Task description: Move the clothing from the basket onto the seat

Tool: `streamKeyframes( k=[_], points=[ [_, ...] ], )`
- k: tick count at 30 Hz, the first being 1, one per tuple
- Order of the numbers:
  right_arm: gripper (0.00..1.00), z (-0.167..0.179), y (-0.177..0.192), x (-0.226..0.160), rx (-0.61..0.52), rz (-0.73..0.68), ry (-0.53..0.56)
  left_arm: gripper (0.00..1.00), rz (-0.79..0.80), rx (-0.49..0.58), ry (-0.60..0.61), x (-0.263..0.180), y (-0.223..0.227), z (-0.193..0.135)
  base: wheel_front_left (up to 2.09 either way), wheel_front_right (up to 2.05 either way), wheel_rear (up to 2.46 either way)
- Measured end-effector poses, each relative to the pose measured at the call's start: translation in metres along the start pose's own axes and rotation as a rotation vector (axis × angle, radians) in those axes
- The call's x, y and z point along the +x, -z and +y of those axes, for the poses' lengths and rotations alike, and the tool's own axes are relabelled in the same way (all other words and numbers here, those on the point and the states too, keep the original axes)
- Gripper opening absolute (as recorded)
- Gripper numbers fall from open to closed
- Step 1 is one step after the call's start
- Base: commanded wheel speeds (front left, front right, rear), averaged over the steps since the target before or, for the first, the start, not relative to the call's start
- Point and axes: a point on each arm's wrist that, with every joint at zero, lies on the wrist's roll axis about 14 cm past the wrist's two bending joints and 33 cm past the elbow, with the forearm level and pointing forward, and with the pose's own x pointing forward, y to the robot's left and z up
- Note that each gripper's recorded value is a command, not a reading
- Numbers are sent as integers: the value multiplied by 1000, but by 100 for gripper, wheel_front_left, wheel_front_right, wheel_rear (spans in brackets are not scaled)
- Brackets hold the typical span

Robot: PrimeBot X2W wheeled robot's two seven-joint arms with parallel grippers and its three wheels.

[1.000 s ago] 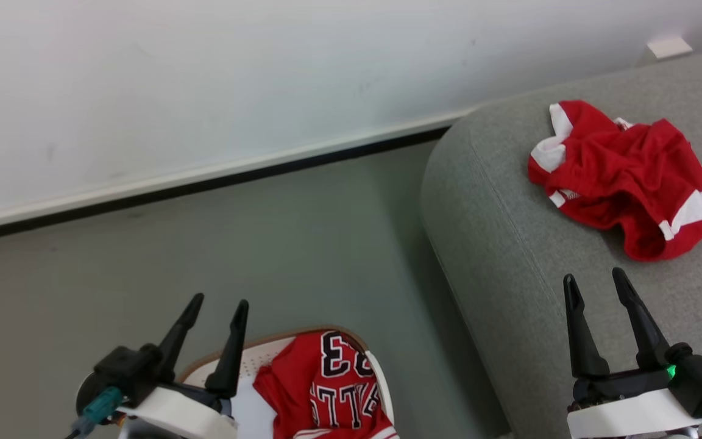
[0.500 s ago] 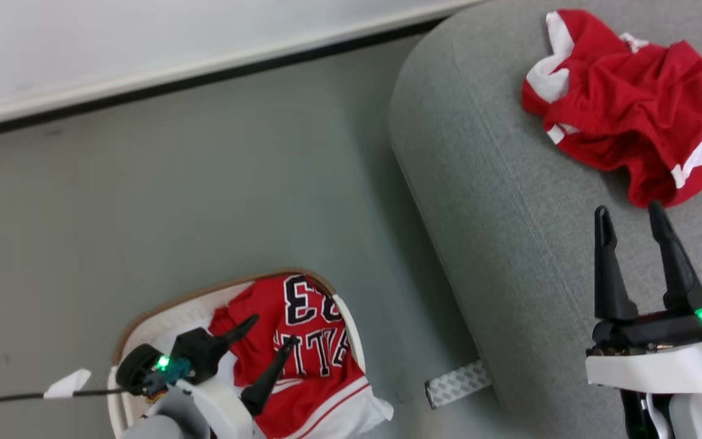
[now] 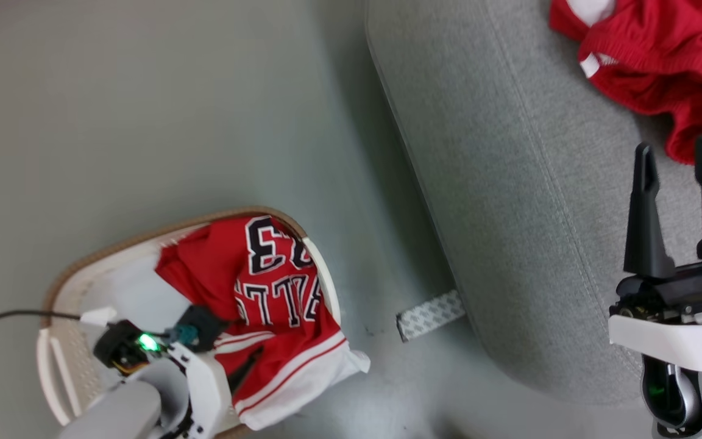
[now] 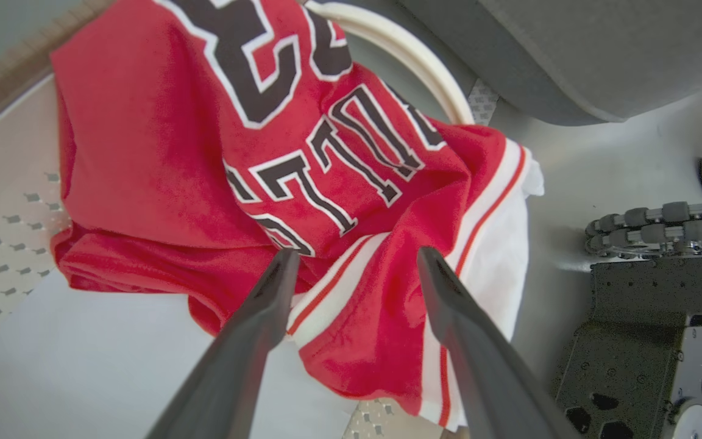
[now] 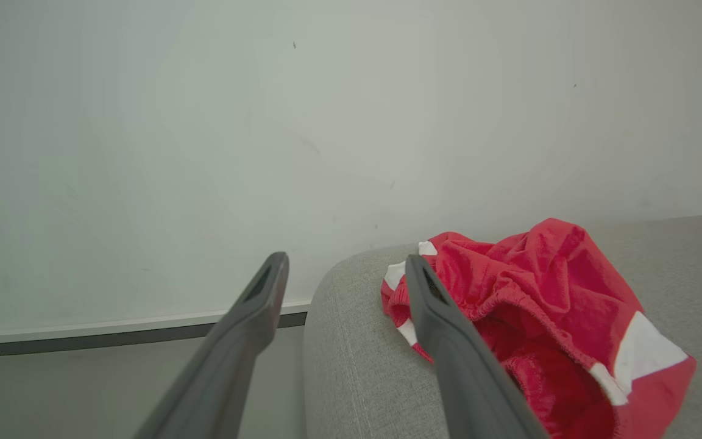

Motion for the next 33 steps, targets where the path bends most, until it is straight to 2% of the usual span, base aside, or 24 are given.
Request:
streamKeyframes(
  k=[14,22,28,32,33],
  points=[
    [100,-12,32,5,-25,78,33,100,171,24,76,47,47,21,0,0,0],
    [100,-13,44,6,-23,107,38,100,305,59,35,62,72,50,0,0,0],
    [100,-14,51,6,-24,128,40,100,350,94,33,71,82,54,0,0,0],
    [100,-14,53,6,-25,132,41,100,313,93,26,77,76,53,0,0,0],
    [100,-14,53,6,-25,133,42,96,307,90,29,78,75,51,0,0,0]
  ],
)
